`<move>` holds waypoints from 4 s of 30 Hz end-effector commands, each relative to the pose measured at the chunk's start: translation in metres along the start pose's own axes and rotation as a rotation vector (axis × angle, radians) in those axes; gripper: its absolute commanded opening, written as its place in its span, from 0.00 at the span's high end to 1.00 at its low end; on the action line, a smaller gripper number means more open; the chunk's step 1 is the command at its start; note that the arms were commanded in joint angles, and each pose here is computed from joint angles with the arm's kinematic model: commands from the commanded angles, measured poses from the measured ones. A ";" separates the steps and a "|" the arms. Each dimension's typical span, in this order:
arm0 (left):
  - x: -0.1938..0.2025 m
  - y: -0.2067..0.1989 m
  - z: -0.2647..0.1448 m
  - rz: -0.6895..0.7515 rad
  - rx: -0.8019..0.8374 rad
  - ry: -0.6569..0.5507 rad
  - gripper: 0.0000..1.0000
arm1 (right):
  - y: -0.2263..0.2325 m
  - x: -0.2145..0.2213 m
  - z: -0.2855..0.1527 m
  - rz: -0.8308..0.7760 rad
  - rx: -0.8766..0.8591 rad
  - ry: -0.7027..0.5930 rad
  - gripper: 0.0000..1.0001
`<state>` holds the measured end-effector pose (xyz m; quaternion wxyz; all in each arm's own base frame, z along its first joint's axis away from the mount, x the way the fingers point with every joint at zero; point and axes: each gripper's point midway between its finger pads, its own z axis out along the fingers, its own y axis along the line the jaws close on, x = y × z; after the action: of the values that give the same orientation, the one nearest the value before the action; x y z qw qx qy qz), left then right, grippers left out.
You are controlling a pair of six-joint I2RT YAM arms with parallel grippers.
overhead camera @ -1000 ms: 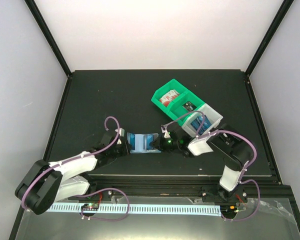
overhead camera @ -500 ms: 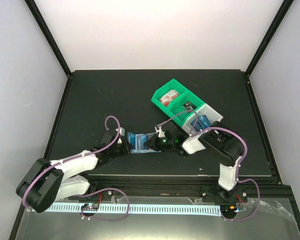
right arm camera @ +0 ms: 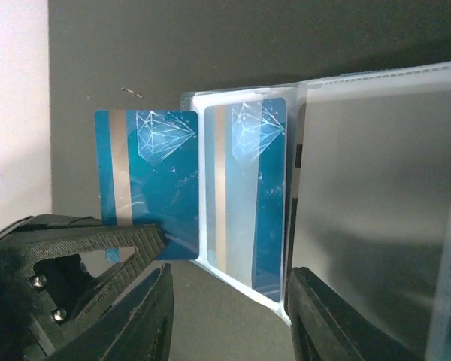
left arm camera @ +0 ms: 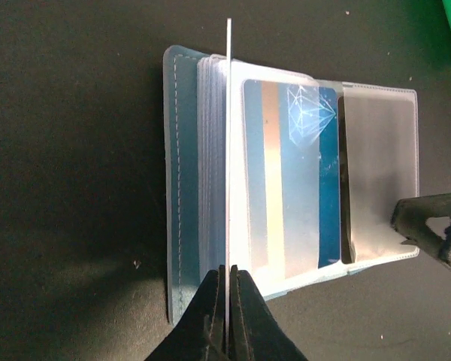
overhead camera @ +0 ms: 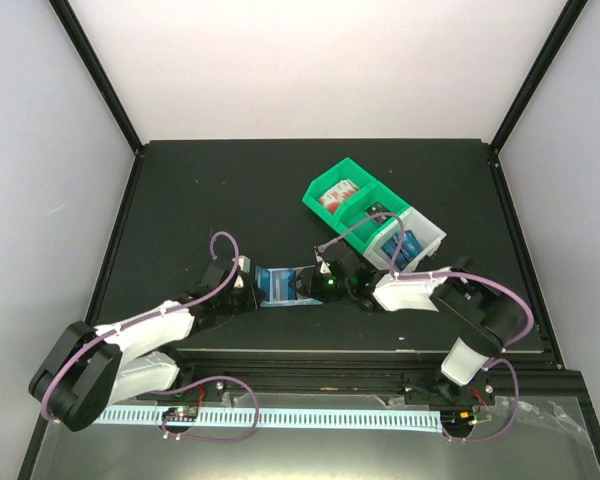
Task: Put the credit cards into the card holder
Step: Insert the credit card into the card holder, then turn over the card slot in the card holder.
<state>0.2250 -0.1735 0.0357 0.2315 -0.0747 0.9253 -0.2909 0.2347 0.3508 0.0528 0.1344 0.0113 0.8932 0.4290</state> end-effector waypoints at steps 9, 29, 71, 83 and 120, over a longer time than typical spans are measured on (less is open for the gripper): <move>-0.005 -0.001 -0.023 0.031 -0.047 -0.001 0.98 | -0.014 -0.007 -0.003 -0.188 0.326 -0.036 0.65; 0.009 0.010 -0.014 0.025 -0.059 0.044 0.98 | 0.009 0.010 0.038 -0.239 0.277 0.051 0.64; -0.004 -0.012 -0.026 0.030 0.032 -0.016 0.98 | -0.041 0.016 0.026 -0.318 0.570 0.072 0.99; 0.002 -0.011 -0.032 0.024 0.051 -0.012 0.98 | -0.043 0.018 0.028 -0.306 0.563 0.075 0.99; 0.015 -0.038 -0.023 0.062 0.231 0.084 0.98 | -0.028 0.010 0.016 -0.300 0.490 0.016 0.96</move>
<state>0.1996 -0.1823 0.0516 0.1971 -0.0421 0.9160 -0.3470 0.2361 0.3570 0.0191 0.1854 -0.0968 0.9607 0.1827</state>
